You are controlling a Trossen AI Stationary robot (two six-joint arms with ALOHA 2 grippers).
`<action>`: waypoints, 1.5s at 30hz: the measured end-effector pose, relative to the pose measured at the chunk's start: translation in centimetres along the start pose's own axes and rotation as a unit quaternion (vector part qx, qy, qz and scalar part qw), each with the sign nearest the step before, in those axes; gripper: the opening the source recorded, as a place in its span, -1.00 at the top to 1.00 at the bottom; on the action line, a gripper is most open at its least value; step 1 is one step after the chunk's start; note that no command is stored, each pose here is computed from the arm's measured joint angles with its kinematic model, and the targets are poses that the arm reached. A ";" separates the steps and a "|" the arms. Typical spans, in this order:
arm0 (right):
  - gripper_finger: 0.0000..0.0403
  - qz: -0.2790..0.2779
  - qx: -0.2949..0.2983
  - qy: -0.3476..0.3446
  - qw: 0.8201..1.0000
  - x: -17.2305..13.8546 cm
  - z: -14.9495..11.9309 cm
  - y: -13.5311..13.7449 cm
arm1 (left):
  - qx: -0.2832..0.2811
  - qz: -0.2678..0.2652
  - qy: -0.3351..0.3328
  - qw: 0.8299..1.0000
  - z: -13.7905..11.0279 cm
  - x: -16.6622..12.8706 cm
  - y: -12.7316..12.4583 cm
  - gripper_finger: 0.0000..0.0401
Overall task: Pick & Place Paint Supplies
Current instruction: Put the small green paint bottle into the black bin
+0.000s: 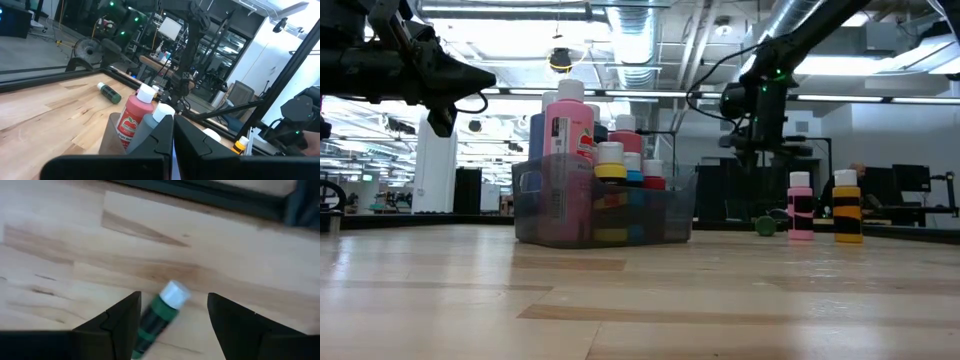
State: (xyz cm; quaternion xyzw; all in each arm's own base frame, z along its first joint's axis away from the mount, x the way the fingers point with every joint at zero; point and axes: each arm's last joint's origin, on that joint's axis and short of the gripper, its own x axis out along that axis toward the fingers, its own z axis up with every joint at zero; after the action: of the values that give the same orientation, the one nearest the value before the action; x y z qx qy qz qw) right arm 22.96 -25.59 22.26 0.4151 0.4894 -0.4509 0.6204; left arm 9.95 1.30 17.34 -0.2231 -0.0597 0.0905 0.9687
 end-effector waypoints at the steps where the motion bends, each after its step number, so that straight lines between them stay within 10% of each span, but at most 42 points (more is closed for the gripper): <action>1: -0.11 0.009 0.011 0.001 1.000 0.3 -0.1 0.0 | 0.000 0.000 0.000 1.000 0.0 0.0 0.0 0.98; 45: -0.11 0.007 0.174 0.023 0.985 7.8 -2.5 -0.9 | -0.001 -0.004 -0.008 1.000 0.2 0.0 -0.1 0.98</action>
State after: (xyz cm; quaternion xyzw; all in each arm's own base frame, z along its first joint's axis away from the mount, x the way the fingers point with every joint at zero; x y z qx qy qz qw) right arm 22.42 -24.60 14.06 0.5301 0.4146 -0.5151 0.5308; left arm 9.93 1.30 17.51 -0.2231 -0.0684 0.0886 0.9684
